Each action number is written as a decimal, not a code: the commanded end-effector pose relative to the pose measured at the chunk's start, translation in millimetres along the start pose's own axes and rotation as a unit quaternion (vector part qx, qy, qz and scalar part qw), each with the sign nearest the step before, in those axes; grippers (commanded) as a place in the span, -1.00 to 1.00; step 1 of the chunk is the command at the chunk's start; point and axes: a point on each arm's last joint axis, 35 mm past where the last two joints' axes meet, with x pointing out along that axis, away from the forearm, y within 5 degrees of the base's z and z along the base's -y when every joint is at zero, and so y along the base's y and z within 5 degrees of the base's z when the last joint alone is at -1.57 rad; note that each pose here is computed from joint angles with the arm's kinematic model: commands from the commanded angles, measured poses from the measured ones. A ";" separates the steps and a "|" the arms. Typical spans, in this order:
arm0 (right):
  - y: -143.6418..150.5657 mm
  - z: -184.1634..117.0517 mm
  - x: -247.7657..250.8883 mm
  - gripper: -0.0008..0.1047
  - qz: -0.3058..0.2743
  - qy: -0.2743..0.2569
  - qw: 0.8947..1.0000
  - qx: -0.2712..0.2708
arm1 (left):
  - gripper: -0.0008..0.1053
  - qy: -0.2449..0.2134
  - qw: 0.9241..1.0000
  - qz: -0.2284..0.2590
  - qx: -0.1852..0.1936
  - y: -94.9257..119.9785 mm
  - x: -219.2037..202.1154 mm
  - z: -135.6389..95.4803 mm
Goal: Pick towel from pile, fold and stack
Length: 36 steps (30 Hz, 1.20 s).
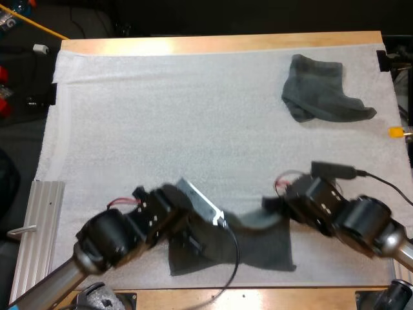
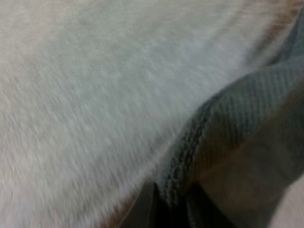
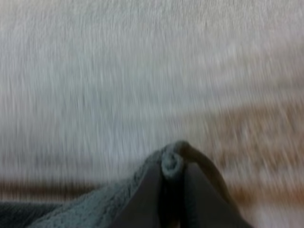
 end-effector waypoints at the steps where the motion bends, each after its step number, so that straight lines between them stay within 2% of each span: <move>1: -0.8 8.1 2.7 -0.99 -0.002 -0.024 1.000 0.014 | -0.85 -0.027 1.000 -0.013 0.002 1.3 2.2 7.2; 5: -8.8 27.7 29.2 -0.99 -0.007 -0.041 0.998 0.055 | -0.85 -0.047 0.998 -0.040 -0.023 23.2 28.2 22.6; 10: -17.0 45.3 56.6 -0.99 0.010 -0.052 0.994 0.094 | -0.85 -0.054 0.997 -0.040 -0.047 47.0 55.3 36.3; 14: -25.2 49.8 80.4 -0.99 0.001 -0.036 0.990 0.136 | -0.85 -0.038 0.997 -0.032 -0.055 64.7 80.9 42.5; 20: -26.6 51.1 109.6 -0.99 0.003 -0.022 0.988 0.152 | -0.85 0.002 0.998 -0.016 -0.066 85.7 125.0 44.0; 26: -26.1 50.3 132.7 -0.99 0.003 -0.017 0.986 0.165 | -0.85 0.051 0.995 -0.018 -0.082 98.4 165.9 37.2; 31: -24.8 50.1 148.2 -0.99 0.009 -0.019 0.986 0.166 | -0.85 0.078 0.994 -0.020 -0.074 101.0 187.3 31.4; 36: -27.2 54.0 160.0 -0.98 0.036 -0.021 0.984 0.174 | -0.85 0.075 0.995 -0.020 -0.071 102.0 195.2 31.9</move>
